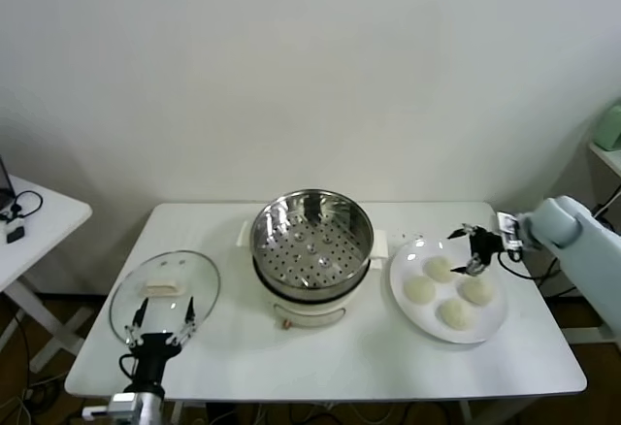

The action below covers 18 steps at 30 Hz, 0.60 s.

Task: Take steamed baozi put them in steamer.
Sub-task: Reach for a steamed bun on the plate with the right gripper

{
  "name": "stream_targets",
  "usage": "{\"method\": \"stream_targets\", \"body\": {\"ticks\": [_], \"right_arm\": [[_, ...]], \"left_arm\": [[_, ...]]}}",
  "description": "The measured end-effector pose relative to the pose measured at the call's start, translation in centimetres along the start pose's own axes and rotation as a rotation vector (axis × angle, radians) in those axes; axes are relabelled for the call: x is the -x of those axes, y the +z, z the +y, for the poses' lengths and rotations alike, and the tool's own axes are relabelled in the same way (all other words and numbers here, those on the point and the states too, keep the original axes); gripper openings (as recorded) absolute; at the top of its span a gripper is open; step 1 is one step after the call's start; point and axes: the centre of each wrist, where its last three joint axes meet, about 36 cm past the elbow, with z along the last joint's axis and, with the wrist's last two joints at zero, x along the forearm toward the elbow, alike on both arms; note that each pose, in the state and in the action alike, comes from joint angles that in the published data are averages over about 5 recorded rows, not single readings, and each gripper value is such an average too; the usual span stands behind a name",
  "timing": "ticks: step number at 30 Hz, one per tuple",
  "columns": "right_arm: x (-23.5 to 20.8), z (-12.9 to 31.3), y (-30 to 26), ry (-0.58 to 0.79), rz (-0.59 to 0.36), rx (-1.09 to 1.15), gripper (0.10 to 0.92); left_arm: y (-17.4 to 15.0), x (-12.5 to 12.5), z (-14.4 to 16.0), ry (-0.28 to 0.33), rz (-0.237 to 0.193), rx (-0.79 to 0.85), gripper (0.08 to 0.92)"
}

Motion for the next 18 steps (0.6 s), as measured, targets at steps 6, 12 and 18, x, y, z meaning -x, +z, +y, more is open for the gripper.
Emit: {"method": "stream_targets", "body": {"ticks": [6,12,18], "right_arm": [[1.8,-1.6,-1.1,-0.062,0.068,-0.036,0.823],[3.5,-2.5,-1.9,-0.091,0.107,-0.051,0.823],[4.7,-3.0,-2.4,-0.106,0.134,-0.064,0.823]], "left_arm": [[0.0,0.0,0.0,-0.004,0.006,0.000,0.823],[0.0,0.0,0.2,-0.010,0.008,0.001,0.823],[0.0,0.0,0.2,-0.011,0.010,0.001,0.823]]}}
